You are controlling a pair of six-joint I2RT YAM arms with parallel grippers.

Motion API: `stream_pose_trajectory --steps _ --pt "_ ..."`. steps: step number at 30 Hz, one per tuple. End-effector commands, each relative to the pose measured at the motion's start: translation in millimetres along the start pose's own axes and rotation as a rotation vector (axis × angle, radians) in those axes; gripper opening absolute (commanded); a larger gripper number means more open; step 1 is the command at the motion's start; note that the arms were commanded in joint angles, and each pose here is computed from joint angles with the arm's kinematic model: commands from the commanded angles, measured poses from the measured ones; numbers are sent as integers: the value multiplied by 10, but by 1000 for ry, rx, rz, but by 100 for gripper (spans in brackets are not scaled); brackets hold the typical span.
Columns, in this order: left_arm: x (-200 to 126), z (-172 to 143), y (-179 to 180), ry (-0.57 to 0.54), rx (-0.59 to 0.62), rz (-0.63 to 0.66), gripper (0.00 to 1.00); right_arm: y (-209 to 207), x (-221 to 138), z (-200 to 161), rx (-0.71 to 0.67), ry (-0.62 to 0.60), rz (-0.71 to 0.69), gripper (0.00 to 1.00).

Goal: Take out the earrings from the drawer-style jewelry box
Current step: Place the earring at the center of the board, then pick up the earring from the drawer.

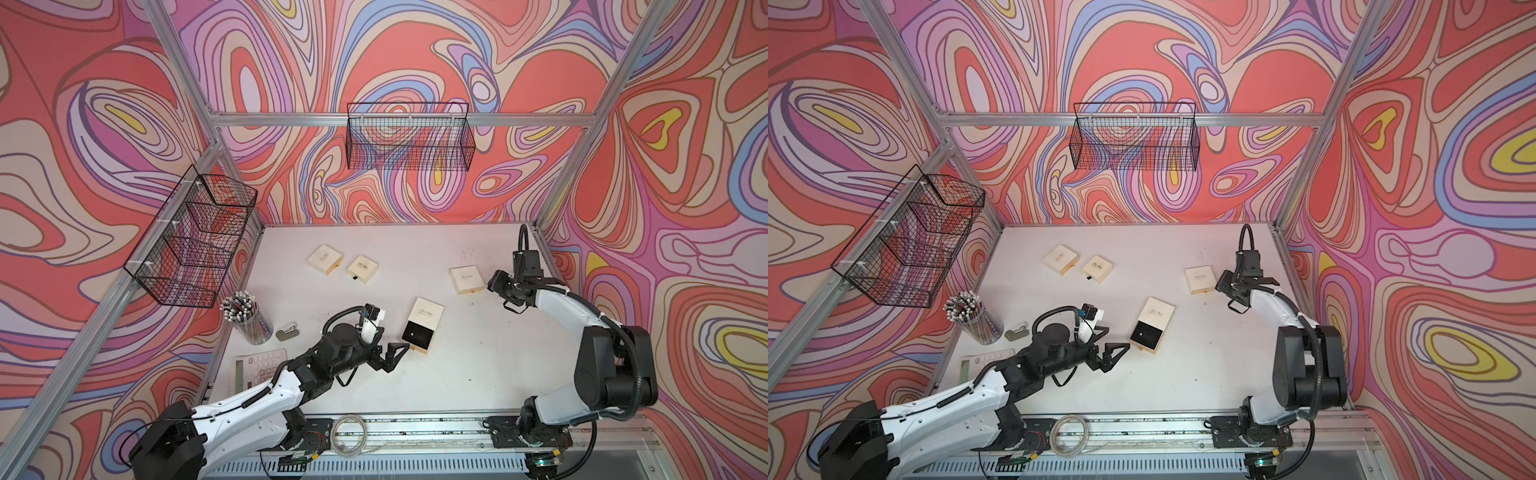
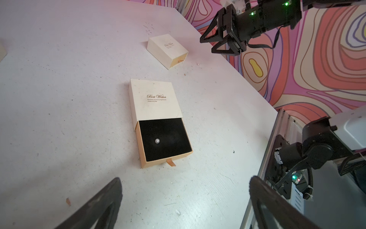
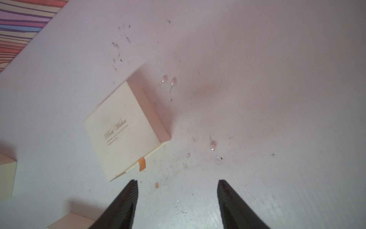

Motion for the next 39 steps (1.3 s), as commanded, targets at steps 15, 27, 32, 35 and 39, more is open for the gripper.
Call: stream_pose_trajectory --steps 15,27,32,35,39 --pt "-331 -139 196 75 -517 -15 100 1245 -624 -1784 -352 197 261 39" --pt "-262 -259 314 72 -655 -70 100 1513 -280 -2564 -496 300 214 30" --pt "-261 -274 337 65 -651 -61 100 1565 -240 -2596 -500 301 218 28" --pt "-257 -268 330 60 -649 -70 100 1565 -199 -2601 -505 298 201 27" --pt "-252 -271 328 56 -650 -75 100 1560 -160 -2602 -511 292 184 25"
Point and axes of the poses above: each gripper's point midway between its finger pads, its own x axis out along the fingers, its own y axis along the line the jaws close on, z = x × y, the point moved 2 cm from there along -x, back along the fingers, and after that the axes turned 8 degrees about x, right-handed, at the moved point
